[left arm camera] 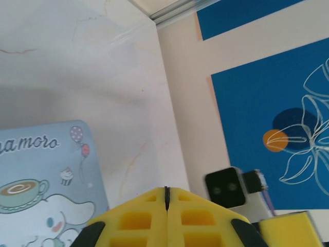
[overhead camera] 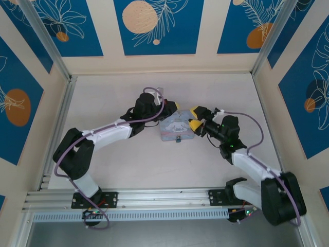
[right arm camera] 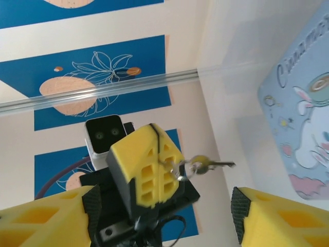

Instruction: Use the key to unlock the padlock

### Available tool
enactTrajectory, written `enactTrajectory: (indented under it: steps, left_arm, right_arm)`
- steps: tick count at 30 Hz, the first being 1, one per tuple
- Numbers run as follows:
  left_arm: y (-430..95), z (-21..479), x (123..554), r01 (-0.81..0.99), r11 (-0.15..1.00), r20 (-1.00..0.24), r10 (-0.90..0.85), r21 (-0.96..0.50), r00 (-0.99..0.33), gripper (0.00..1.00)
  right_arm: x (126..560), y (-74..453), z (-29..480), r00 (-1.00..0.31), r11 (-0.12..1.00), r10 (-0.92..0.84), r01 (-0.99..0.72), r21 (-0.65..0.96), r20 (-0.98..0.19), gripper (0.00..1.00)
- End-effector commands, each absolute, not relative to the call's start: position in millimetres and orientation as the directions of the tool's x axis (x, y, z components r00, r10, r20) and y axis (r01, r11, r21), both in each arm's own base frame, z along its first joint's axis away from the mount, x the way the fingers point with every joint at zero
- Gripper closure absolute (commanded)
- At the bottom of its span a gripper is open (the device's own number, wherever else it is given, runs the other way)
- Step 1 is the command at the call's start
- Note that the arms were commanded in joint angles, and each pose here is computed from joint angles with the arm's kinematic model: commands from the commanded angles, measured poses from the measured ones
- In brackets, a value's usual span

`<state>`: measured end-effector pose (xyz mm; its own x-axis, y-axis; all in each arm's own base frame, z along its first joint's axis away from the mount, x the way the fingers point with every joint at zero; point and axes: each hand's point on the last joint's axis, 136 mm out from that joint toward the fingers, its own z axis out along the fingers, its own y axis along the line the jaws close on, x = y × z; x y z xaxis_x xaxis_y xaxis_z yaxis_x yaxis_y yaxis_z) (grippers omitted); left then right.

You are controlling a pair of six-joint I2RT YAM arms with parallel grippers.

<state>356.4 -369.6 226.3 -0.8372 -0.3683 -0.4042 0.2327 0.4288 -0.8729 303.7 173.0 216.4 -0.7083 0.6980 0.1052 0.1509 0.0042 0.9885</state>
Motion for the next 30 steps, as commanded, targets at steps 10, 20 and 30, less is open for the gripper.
enactTrajectory:
  steps: [10,20,30]
  left_arm:
    - [-363,265,345,0.474,0.404,-0.602,-0.295,-0.782,-0.742,1.0]
    - [-368,273,346,0.437,0.298,-0.524,-0.366,-0.849,-0.769,1.0]
    - [-374,276,350,0.392,0.222,-0.45,-0.412,-0.893,-0.792,1.0]
  right_arm:
    - [286,158,243,-0.748,0.245,0.633,-0.055,0.968,-0.203,0.56]
    - [314,176,273,-0.76,0.196,0.592,-0.189,0.962,-0.27,0.58]
    - [332,202,274,-0.783,0.117,0.573,-0.213,0.97,-0.242,0.64]
